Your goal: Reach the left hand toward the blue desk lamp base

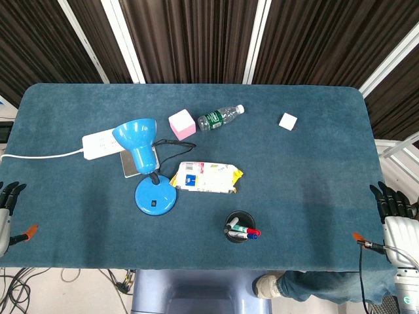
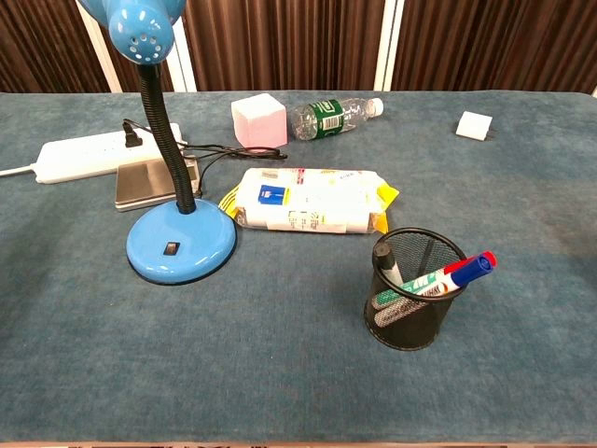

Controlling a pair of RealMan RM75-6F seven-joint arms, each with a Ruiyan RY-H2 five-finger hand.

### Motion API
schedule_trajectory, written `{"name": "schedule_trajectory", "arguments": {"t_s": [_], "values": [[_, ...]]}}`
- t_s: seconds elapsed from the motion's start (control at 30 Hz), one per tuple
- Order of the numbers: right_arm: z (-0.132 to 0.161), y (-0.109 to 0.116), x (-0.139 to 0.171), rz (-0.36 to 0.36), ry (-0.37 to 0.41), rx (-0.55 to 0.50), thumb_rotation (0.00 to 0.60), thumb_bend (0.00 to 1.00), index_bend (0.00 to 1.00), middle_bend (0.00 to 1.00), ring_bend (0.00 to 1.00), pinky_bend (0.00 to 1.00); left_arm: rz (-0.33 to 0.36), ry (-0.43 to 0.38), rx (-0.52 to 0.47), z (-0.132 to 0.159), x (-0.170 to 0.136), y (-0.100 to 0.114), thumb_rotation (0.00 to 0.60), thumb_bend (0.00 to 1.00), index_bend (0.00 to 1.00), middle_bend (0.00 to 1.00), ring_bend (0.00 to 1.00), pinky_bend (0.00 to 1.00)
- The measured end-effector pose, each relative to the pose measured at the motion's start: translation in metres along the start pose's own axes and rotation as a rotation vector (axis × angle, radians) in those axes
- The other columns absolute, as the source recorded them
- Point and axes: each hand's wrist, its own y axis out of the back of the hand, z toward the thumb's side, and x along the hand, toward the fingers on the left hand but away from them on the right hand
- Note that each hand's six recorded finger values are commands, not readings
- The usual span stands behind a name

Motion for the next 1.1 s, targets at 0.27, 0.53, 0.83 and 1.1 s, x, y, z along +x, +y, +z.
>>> {"name": "schedule_trajectory", "arguments": {"t_s": [0.27,0.53,0.83,1.1], "values": [[0.003,-0.004,0.000,0.016,0.018,0.009,0.600,0.11,0.01,0.02,0.04,0.00,0.004,-0.003,-0.026,-0.002,-0.002,0.004,0.600,0.14,0.14,0.09,0.00,0.06],[0.013,-0.012,0.001,0.041,0.060,0.020,0.600,0.11,0.01,0.02,0.04,0.00,0.027,-0.022,-0.054,-0.002,-0.008,0.012,0.600,0.14,0.13,0.09,0.00,0.06],[0.014,-0.012,0.001,0.041,0.061,0.019,0.600,0.11,0.01,0.02,0.04,0.00,0.033,-0.032,-0.063,-0.002,-0.009,0.014,0.600,0.14,0.10,0.10,0.01,0.09],[0.014,-0.011,0.003,0.044,0.058,0.010,0.600,0.11,0.01,0.02,0.04,0.00,0.059,-0.086,-0.069,0.009,-0.009,0.015,0.600,0.23,0.09,0.33,0.40,0.54]]}}
